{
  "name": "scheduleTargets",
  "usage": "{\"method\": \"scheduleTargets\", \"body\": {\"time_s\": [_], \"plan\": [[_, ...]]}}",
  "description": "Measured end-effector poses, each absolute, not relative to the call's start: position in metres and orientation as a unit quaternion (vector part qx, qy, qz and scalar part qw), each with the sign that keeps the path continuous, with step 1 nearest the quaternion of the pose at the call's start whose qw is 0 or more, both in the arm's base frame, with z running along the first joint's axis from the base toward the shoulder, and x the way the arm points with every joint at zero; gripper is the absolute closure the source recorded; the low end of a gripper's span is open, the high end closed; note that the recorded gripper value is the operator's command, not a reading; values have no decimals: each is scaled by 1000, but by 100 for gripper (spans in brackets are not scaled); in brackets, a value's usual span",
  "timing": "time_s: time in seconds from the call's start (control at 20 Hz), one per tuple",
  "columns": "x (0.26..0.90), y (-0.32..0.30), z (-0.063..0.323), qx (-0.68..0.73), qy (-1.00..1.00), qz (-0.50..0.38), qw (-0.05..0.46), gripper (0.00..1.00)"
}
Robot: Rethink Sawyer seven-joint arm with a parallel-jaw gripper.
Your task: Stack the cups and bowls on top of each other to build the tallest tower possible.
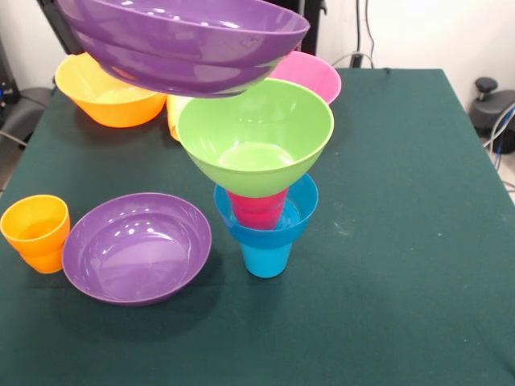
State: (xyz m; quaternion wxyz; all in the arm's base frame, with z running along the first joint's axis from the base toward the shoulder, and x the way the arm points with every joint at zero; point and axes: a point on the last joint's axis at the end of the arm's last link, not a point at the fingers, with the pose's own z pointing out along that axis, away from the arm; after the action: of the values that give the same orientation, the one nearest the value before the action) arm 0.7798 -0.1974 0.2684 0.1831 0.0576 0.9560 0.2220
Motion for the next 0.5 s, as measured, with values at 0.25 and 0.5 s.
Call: {"method": "scheduleTargets", "body": {"time_s": [0.25, 0.5], "plan": [[784, -188, 268, 60, 953, 229, 189, 100], [785, -184, 266, 64, 951, 234, 191, 100]]}}
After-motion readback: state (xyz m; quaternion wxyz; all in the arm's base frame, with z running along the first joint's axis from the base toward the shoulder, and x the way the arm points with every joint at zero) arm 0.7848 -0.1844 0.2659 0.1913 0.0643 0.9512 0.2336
